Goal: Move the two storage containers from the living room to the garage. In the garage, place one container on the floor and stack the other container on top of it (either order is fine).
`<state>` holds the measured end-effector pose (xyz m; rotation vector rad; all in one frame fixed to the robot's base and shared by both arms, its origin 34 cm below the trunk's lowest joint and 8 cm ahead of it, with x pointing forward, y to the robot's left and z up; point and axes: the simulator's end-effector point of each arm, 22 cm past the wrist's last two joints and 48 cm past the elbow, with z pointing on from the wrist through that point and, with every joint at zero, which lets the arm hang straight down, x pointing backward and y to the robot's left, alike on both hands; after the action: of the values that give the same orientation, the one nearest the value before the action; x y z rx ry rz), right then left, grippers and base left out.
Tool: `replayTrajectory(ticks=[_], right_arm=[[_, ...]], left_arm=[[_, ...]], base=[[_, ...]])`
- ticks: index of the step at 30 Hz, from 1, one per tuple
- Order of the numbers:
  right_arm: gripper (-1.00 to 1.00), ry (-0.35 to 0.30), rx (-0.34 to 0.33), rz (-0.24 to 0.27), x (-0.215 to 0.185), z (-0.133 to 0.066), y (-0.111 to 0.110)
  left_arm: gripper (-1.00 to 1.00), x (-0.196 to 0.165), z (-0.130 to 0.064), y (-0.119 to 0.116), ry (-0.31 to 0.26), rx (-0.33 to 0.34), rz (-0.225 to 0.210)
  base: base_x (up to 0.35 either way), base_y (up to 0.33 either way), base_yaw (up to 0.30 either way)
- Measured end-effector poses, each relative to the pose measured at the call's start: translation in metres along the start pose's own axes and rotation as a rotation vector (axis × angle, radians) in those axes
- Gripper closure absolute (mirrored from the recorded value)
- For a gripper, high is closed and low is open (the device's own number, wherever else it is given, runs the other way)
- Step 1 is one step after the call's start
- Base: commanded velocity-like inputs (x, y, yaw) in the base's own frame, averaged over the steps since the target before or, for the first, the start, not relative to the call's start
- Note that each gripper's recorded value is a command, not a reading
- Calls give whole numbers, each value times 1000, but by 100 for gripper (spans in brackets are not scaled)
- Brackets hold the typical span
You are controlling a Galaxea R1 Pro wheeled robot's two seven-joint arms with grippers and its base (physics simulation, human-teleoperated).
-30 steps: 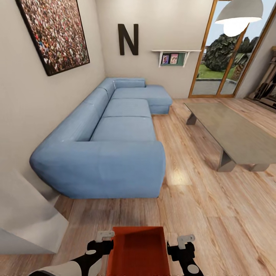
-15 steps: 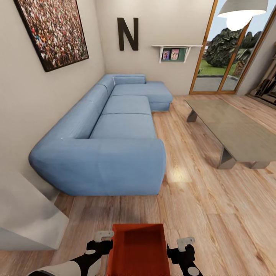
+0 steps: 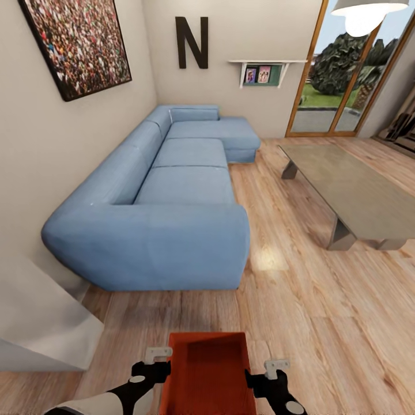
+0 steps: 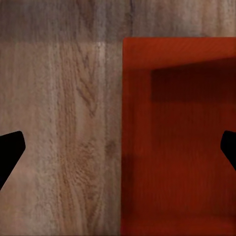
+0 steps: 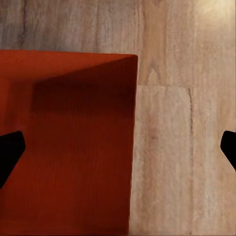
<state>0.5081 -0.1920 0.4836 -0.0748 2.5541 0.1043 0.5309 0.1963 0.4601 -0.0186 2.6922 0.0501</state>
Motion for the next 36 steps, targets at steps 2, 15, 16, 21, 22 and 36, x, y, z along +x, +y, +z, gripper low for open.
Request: replayTrajectory(ticks=[2,15,16,21,22,36], right_arm=[[-100,3,-11,18,1,0,2],[-100,19,14,43,11,3,-8],[-100,21,15,42,12,3,-8],[-100,30,16,42,16,4,-9],[-100,32,16,42,17,4,-9],[-100,55,15,45,29,6,-9]], left_arm=[[-100,2,1,0,3,-1,0],[-100,12,5,0,25,0,1],[-100,13,5,-1,26,0,1],[-100,17,7,3,34,-4,1],[-100,18,7,3,35,-4,1],[-100,29,11,1,55,-2,1]], base=[[0,0,0],[0,0,0],[0,0,0],[0,0,0],[0,0,0],[0,0,0]])
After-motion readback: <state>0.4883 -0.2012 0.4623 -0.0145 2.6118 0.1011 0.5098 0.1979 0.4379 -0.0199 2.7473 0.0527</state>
